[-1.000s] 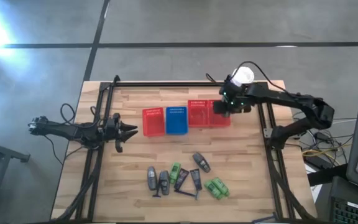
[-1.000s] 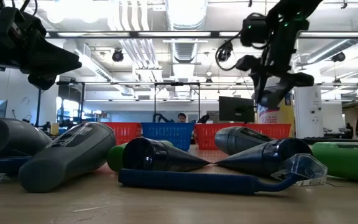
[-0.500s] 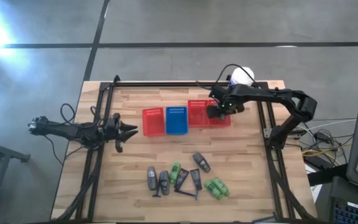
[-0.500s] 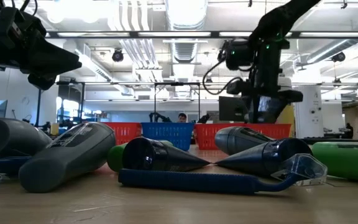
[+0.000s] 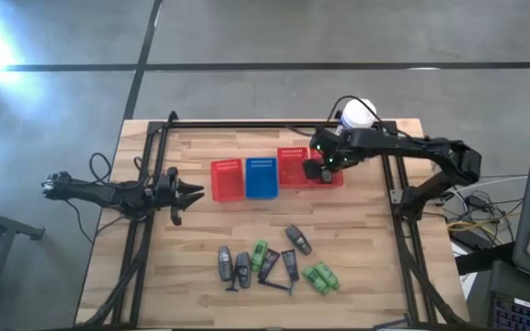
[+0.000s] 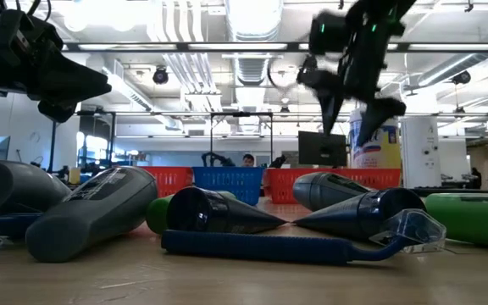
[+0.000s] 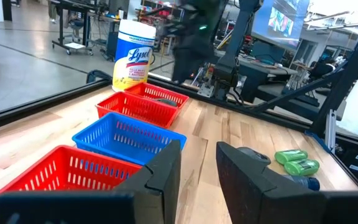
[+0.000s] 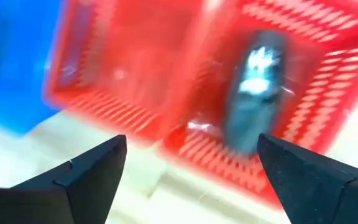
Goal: Pick & Place Travel size toiletries
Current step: Put the gray deodorant into the right red bin
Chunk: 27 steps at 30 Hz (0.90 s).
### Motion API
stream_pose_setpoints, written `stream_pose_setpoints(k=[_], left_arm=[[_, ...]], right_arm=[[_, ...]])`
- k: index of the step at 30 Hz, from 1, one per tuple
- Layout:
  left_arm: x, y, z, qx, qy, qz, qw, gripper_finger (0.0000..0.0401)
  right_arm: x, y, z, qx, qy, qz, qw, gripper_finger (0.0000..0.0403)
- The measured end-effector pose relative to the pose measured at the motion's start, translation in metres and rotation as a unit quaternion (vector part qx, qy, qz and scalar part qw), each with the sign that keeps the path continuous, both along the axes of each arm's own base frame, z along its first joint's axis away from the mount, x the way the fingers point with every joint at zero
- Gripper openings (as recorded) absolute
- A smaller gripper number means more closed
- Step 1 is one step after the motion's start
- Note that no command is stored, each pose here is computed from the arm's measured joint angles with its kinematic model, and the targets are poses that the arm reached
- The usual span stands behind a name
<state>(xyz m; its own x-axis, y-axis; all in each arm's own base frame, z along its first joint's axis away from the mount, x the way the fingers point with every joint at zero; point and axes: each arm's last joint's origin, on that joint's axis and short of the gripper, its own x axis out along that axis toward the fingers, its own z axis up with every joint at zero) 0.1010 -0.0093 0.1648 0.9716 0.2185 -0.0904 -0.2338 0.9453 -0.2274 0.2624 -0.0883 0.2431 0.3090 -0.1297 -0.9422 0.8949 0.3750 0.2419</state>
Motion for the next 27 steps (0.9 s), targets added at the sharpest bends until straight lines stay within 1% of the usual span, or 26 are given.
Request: stream_pose_setpoints(k=[2,4,7,10,13,16,22,27], left_arm=[[0.000,0.000,0.000,0.000,0.000,0.000,1.000,0.0108],[0.000,0.000,0.000,0.000,0.000,0.000,1.000,0.0108],[0.000,0.000,0.000,0.000,0.000,0.000,1.000,0.0108],[0.000,0.000,0.000,0.000,0.000,0.000,1.000,0.0108],[0.000,0.000,0.000,0.000,0.000,0.000,1.000,0.0108],[0.000,0.000,0.000,0.000,0.000,0.000,1.000,0.0108],[0.000,0.000,0.000,0.000,0.000,0.000,1.000,0.0108],[0.000,0.000,0.000,0.000,0.000,0.000,1.000,0.0108]], right_arm=[[0.003,0.022,0.005,0.008,-0.009,0.034,0.999,0.0362],[0.008,0.043,0.003,0.025,-0.015,0.067,0.997,0.0363],[0.017,0.074,-0.009,0.041,0.002,0.102,0.994,0.0363],[0.028,0.094,-0.026,0.054,0.017,0.114,0.992,0.0363],[0.041,0.108,-0.043,0.069,0.022,0.121,0.990,0.0363],[0.055,0.121,-0.053,0.078,0.035,0.136,0.987,0.0363],[0.085,0.144,-0.065,0.071,0.050,0.195,0.977,0.0363],[0.102,0.150,-0.079,0.068,0.085,0.212,0.971,0.0363]])
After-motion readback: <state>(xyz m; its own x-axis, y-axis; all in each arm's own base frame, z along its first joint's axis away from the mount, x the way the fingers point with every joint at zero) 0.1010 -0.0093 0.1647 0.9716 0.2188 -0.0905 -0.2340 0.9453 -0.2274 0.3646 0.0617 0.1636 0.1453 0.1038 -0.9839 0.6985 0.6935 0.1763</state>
